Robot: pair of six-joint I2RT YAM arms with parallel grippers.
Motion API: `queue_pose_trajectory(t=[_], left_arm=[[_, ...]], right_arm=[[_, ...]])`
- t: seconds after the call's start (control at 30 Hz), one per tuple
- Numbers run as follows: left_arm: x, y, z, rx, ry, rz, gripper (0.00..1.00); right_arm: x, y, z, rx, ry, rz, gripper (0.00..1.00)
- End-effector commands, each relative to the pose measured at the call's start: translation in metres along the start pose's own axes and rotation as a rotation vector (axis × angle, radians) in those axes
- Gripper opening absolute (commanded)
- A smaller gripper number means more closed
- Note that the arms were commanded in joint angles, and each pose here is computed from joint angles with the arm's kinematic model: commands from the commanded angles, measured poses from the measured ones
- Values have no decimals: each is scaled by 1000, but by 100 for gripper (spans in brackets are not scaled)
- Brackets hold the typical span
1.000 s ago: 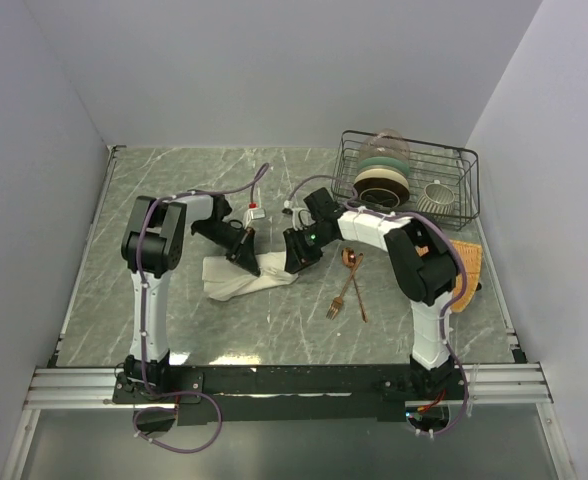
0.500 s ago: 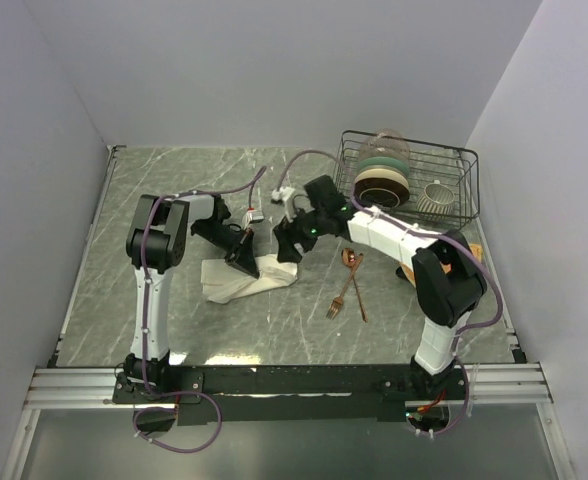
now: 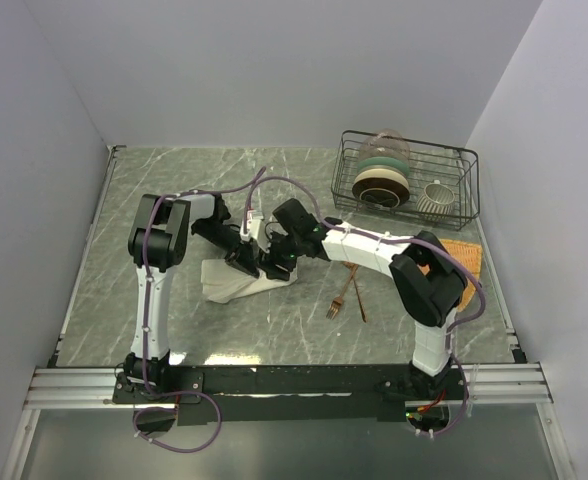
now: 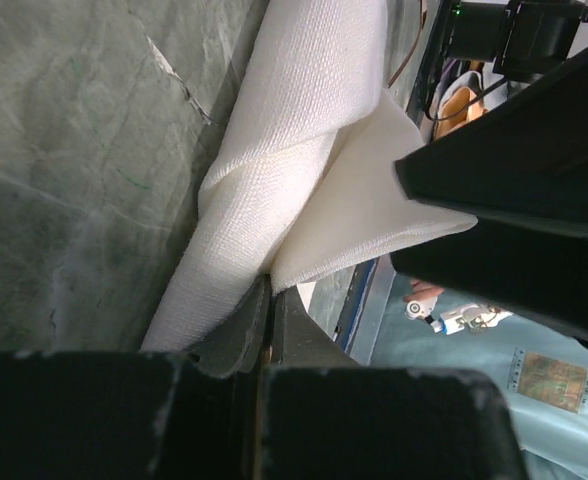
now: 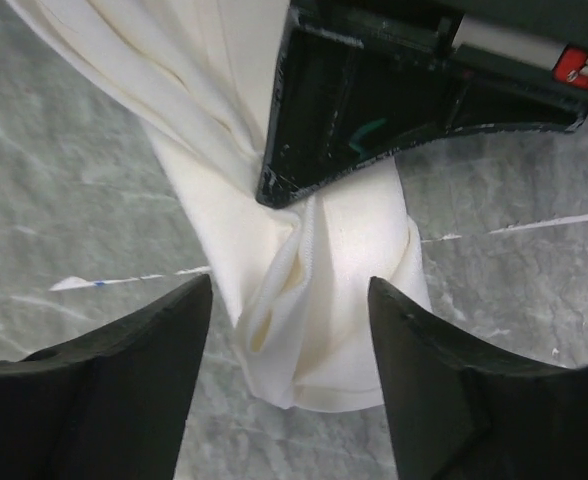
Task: Fold the napkin into a case and place the utensils inside
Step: Fold the 2/3-rectangle-folded napkin.
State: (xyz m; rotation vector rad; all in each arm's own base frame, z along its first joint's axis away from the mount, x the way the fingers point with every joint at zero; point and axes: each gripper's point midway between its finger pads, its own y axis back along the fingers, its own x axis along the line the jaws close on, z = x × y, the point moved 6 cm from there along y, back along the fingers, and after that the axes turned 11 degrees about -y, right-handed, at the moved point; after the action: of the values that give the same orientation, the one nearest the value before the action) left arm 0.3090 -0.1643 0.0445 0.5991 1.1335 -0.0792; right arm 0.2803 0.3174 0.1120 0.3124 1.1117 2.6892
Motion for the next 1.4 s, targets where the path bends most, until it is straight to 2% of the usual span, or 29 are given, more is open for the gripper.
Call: queue_pose_trajectory(t=[0.0,0.07,0.17,0.23,0.33,0.4,0.43,0.53,0.63,0.73,0.83,1.0,1.03,1.1,1.13,1.27,1.37], left_arm=[[26,5,1,23,-67,78,2],[27,5,2,20,-69,79,2],[27,5,2,17,-67,77,2],[28,6,1,11,-64,76,2],[29,7,1,9,-63,80,2],[29,7,2,7,-65,76,3],[28,8,1,9,-63,72,3],[23,11,4,-5,-88,76,9],[9,22,13,-62,-151,83,20],[-8,40,22,-146,-207,94,38],[-30,66,27,-255,-261,77,45],[-46,95,21,-363,-330,95,50],[-51,110,20,-395,-362,145,51],[-52,116,11,-415,-337,198,53],[-58,128,15,-442,-416,271,54],[-60,132,0,-399,-518,450,58],[-63,131,-10,-351,-584,503,62]], right_arm=[[-8,-4,-2,11,66,-39,60],[-6,-5,-6,18,78,-33,49],[-8,-7,-8,31,70,-35,38],[-10,-9,-12,52,51,-31,41],[-9,-8,-9,51,41,-23,53],[-9,-9,-10,58,44,-19,52],[-10,-10,-10,59,41,-23,38],[-15,-12,-10,62,-7,-31,9],[-22,-13,-13,81,-84,-29,0],[-27,-13,-16,92,-172,-12,0],[-30,-10,-19,87,-241,6,0],[-34,-9,-19,72,-346,47,0],[-34,-9,-18,69,-362,57,0],[-37,-8,-15,56,-400,71,0],[-38,-8,-14,48,-414,89,0],[-41,-1,-5,4,-465,130,0],[-46,0,-4,-8,-523,146,0]])
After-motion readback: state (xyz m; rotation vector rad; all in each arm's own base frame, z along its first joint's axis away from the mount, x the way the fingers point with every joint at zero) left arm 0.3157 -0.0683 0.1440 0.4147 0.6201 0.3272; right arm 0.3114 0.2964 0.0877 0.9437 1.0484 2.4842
